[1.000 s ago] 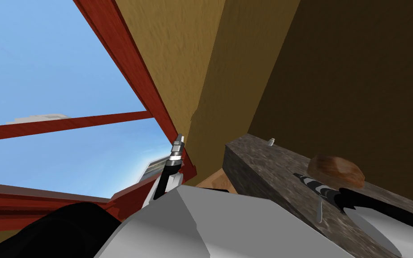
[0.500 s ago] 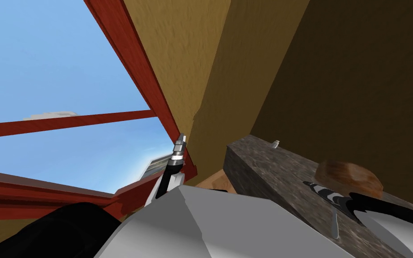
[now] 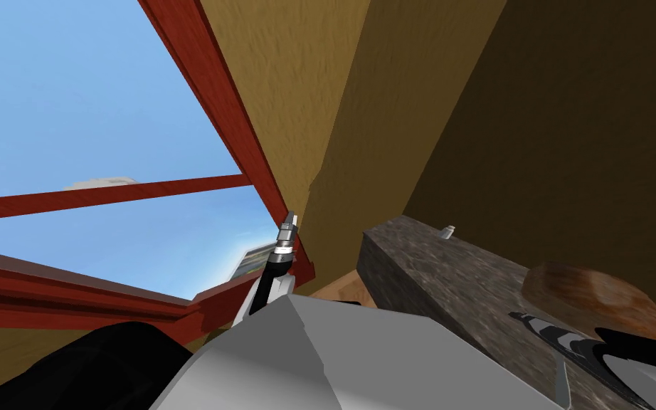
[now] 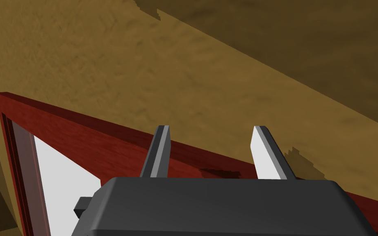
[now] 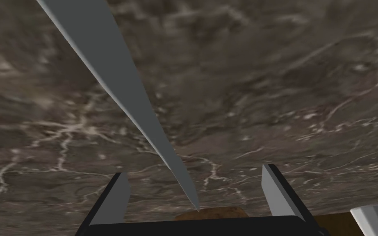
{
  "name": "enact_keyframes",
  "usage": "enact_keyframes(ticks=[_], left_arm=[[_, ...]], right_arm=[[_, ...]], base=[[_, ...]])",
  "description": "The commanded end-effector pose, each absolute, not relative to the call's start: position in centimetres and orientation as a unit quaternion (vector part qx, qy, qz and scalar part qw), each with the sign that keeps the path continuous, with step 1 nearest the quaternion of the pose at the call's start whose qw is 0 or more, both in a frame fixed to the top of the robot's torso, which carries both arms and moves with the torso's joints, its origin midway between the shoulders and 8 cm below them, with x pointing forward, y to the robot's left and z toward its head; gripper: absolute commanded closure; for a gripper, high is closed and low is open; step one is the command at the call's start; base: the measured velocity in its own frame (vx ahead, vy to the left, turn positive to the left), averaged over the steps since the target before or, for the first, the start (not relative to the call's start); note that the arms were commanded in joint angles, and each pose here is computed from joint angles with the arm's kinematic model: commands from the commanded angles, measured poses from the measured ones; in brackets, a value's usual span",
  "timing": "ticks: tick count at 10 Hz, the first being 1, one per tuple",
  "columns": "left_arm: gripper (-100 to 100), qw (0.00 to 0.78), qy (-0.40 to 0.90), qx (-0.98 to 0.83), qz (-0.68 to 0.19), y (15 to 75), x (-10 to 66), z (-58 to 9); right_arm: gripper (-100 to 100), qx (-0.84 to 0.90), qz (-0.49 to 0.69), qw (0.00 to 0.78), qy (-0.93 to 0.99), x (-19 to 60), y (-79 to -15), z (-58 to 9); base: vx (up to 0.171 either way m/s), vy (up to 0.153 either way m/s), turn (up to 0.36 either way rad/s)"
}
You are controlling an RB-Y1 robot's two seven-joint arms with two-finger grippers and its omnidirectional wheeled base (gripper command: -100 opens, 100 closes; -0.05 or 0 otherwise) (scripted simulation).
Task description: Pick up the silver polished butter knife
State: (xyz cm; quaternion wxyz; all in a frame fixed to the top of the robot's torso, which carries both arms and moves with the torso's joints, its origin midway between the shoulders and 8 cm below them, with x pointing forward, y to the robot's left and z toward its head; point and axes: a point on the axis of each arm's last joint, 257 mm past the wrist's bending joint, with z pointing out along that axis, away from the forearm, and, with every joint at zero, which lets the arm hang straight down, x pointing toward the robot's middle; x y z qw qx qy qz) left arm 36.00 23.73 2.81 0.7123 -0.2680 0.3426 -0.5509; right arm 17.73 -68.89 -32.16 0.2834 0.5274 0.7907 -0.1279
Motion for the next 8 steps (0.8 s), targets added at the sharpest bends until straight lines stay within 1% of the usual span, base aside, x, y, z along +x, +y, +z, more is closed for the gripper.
enact_keyframes(ticks=[1, 3, 4, 5, 6, 8], left_arm=[[0, 0.712, 0.343, -0.268, -0.551, 23.7, 36.0, 2.8], [0, 0.708, 0.343, -0.266, -0.557, 23.2, 36.0, 2.9], [0, 0.706, 0.343, -0.264, -0.560, 22.9, 36.0, 2.9], [0, 0.706, 0.343, -0.264, -0.560, 22.8, 36.0, 2.9], [0, 0.706, 0.343, -0.264, -0.560, 22.9, 36.0, 2.9], [0, 0.706, 0.343, -0.264, -0.561, 22.8, 36.0, 2.9]], right_arm=[[-100, 0.539, -0.141, 0.254, 0.791, 15.5, -69.4, -33.2], [-100, 0.544, -0.148, 0.237, 0.791, 14.3, -69.8, -33.5], [-100, 0.538, -0.141, 0.253, 0.792, 15.5, -69.7, -32.8], [0, 0.538, -0.141, 0.252, 0.792, 15.4, -69.8, -32.8], [-100, 0.549, -0.146, 0.241, 0.787, 14.0, -70.0, -34.3], [-100, 0.560, -0.151, 0.230, 0.782, 12.6, -70.1, -35.8]], base=[[0.004, 0.011, 0.075], [0.003, 0.012, 0.055], [0.001, 0.001, 0.010], [0.000, 0.000, 0.000], [0.020, -0.077, 0.041], [0.049, -0.125, 0.047]])
